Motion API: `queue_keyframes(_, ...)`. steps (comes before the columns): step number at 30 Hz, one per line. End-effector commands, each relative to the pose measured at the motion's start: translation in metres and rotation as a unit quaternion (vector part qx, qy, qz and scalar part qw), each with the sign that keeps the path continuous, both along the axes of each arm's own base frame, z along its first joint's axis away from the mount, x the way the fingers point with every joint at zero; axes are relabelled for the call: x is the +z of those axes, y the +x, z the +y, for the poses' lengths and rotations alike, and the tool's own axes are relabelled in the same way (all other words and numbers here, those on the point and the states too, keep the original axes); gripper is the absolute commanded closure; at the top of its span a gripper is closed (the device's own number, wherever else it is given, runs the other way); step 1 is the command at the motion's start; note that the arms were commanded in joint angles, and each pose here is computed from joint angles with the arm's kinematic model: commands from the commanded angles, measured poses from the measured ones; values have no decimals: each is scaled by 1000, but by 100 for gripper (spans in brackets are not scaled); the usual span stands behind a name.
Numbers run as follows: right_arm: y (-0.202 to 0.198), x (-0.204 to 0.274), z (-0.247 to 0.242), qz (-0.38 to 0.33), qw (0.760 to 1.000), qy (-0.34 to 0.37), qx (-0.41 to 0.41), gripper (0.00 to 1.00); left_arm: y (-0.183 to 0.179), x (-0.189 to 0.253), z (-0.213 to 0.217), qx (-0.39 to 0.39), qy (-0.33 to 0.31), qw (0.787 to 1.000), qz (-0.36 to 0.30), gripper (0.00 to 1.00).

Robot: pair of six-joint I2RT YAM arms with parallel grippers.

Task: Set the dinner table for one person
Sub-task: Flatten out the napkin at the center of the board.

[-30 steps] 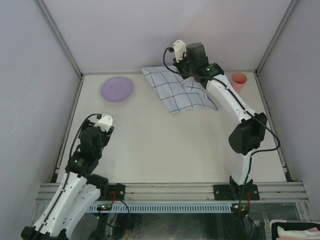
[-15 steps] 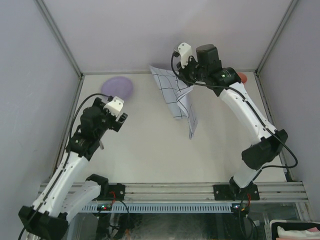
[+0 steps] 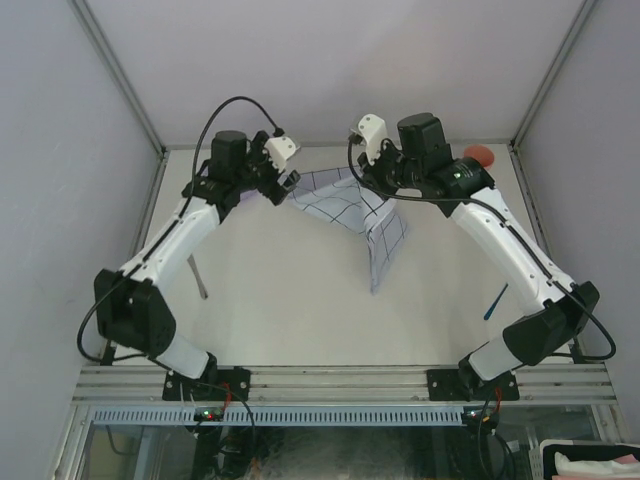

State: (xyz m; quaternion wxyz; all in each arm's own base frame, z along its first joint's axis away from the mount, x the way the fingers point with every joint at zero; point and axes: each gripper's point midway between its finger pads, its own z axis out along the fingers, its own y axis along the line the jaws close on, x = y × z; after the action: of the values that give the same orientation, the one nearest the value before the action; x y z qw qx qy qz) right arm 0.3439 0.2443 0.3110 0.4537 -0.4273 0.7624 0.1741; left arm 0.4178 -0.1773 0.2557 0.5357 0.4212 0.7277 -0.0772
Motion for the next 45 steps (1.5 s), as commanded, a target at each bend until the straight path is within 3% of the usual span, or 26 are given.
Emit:
queue_keyframes(1,-6,59,-13,-90,996,26,-7,100,9,12,-46,-107,-30,994,15,11)
queue_keyframes(5,0,66,-29,-99,994,25,-24,100,-10,-17,-59,-153,-20,985,79,12)
queue_keyframes(14,16,63,-35,-92,994,39,-37,100,-66,-51,-51,-211,40,971,107,11)
queue_keyframes(23,5,85,-36,-112,992,45,-40,100,-33,-65,-86,-215,57,968,118,13)
queue_keyframes(32,-3,103,-54,-133,989,40,-56,100,-23,-103,-122,-217,93,962,139,17)
queue_keyframes(34,-5,106,-59,-138,988,38,-60,100,-17,-107,-126,-209,94,963,141,23)
queue_keyframes(38,-10,116,-74,-155,985,36,-73,100,-12,-114,-123,-197,112,962,151,51)
queue_keyframes(40,-14,123,-82,-165,982,38,-79,100,-12,-117,-116,-191,128,962,149,73)
queue_keyframes(43,-19,131,-93,-175,980,39,-89,100,-12,-113,-105,-175,147,964,138,97)
queue_keyframes(45,-24,136,-99,-181,978,43,-94,100,-13,-103,-99,-161,151,967,130,100)
